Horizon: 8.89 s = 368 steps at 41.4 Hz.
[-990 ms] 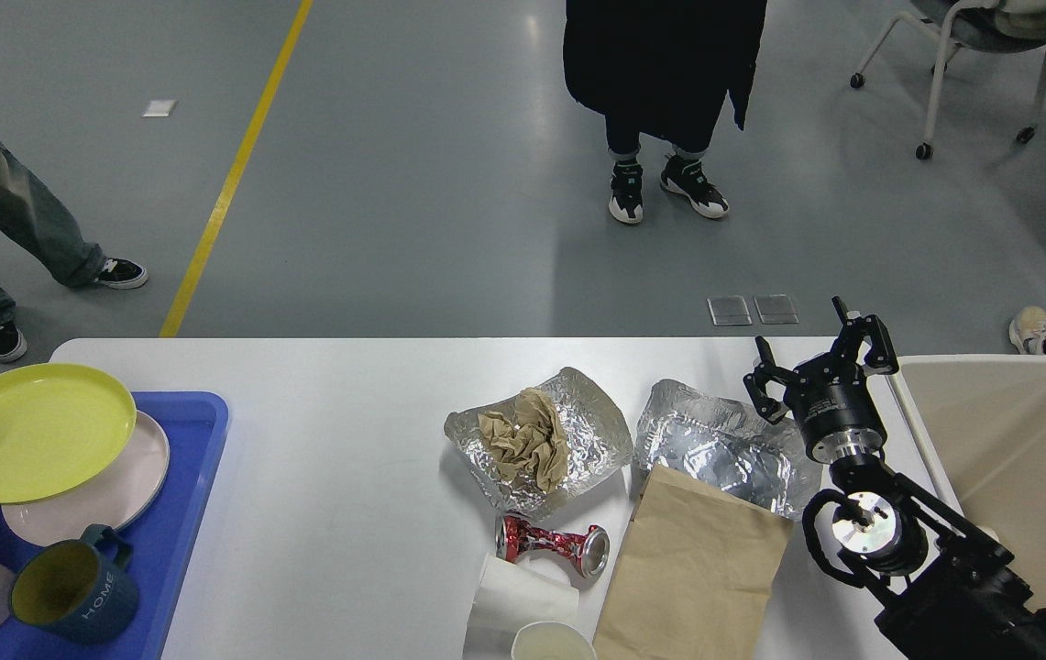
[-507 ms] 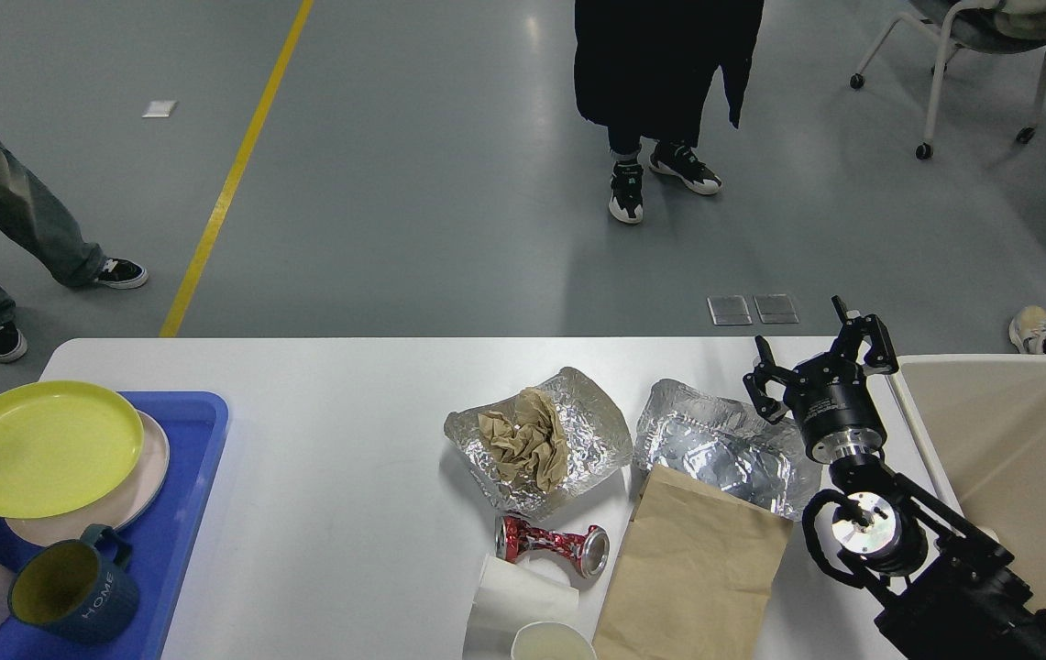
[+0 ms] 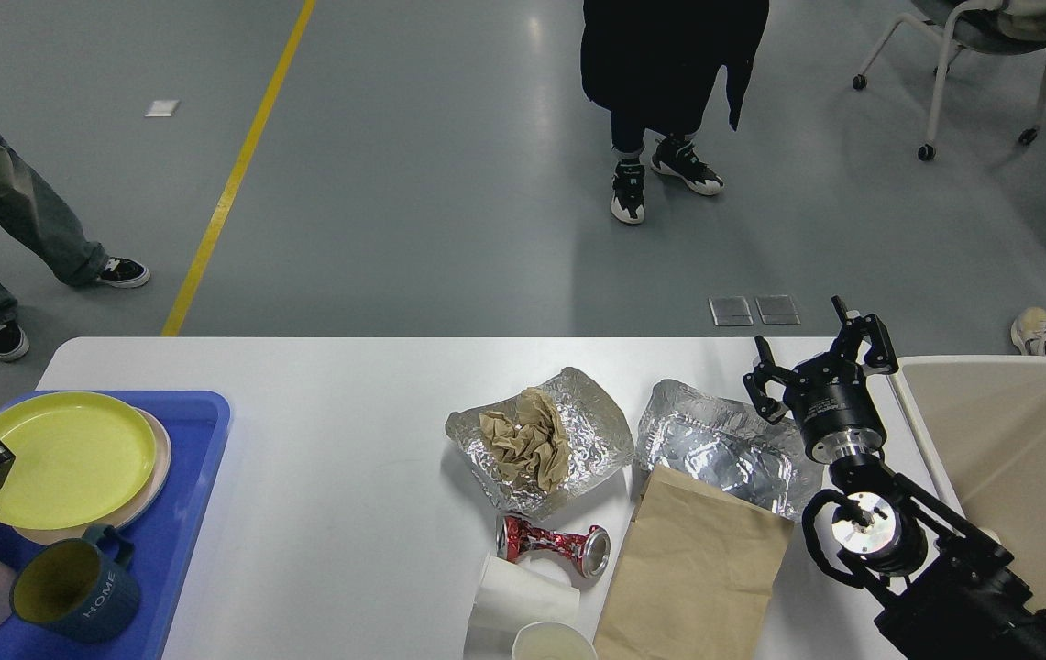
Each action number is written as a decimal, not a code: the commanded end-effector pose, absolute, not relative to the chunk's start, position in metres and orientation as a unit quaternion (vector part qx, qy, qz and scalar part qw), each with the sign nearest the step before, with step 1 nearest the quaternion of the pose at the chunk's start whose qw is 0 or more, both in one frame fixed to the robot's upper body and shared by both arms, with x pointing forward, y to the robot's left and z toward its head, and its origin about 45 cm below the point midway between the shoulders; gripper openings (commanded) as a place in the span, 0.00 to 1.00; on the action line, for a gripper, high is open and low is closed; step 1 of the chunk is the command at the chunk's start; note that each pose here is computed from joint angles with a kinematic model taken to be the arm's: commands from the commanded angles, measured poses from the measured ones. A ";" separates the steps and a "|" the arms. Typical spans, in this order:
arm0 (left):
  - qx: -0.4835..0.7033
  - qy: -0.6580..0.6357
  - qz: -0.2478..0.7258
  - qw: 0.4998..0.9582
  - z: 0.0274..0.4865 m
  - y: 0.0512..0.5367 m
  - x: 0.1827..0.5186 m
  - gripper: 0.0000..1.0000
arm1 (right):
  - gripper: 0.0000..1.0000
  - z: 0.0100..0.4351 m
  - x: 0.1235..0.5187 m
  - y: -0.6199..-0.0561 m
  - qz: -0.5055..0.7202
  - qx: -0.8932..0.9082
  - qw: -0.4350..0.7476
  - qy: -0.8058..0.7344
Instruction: Tidy desktop
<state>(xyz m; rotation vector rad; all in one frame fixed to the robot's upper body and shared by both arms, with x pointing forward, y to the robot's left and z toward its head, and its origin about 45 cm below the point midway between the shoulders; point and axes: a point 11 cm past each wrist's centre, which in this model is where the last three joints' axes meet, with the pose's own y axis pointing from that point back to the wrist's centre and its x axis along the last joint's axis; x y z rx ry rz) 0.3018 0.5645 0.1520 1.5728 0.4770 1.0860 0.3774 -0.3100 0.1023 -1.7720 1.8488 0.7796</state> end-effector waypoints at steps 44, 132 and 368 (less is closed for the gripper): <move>0.638 0.164 0.496 0.567 0.189 0.560 0.338 0.82 | 1.00 0.102 0.377 -0.310 0.283 -0.644 0.230 0.672; -0.293 0.305 0.634 0.648 0.138 0.341 0.337 0.96 | 1.00 0.102 0.377 -0.311 0.283 -0.644 0.230 0.672; -0.374 0.307 0.612 0.626 0.125 0.341 0.348 0.97 | 1.00 0.134 0.372 -0.389 0.172 -0.730 0.047 0.660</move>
